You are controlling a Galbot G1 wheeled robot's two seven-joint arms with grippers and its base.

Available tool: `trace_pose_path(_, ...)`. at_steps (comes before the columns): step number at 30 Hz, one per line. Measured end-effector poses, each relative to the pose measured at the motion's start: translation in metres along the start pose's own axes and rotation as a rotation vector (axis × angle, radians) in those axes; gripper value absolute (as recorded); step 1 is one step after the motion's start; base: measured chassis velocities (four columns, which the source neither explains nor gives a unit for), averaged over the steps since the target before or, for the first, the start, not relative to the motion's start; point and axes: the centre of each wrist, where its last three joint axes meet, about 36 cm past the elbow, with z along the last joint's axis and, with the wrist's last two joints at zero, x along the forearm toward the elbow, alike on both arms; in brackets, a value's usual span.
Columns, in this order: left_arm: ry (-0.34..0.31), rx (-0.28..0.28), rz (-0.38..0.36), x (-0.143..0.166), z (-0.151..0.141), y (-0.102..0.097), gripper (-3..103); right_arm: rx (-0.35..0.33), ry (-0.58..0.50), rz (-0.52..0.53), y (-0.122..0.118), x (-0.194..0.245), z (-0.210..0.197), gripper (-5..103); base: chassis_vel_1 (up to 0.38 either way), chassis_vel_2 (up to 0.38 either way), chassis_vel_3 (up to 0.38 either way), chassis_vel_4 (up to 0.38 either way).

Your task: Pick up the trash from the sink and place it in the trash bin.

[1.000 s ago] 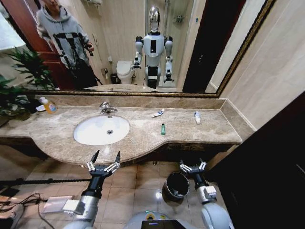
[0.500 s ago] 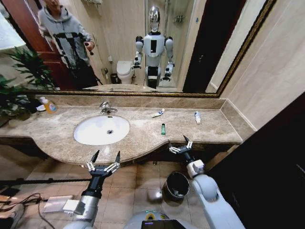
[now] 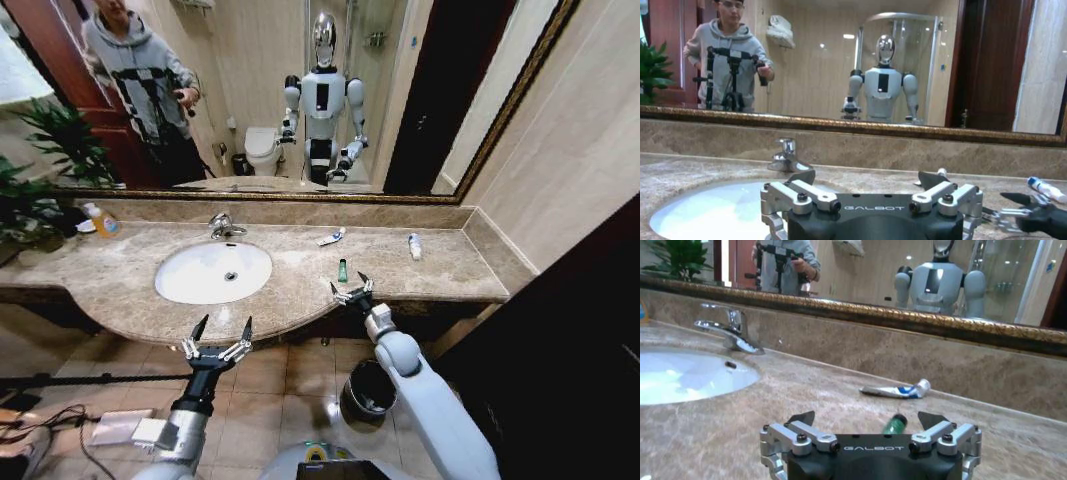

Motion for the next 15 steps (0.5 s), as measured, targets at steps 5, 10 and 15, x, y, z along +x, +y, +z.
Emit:
trace_pose_path(5, 0.0, 0.0, 0.0, 0.0, 0.0, 0.0, 100, -0.012, 0.019, -0.003, 0.004, -0.019, 0.003, 97, 0.0, 0.0, 0.0, 0.0)
trace_pose_path(10, 0.0, 0.0, 0.0, 0.0, 0.0, 0.0, 100, -0.025, 0.049, 0.005, 0.002, -0.033, 0.013, 93, 0.0, 0.0, 0.0, 0.0)
trace_pose_path(15, 0.0, 0.0, 0.0, 0.0, 0.0, 0.0, 100, -0.022, 0.074, 0.02, -0.002, -0.043, 0.022, 93, 0.0, 0.0, 0.0, 0.0)
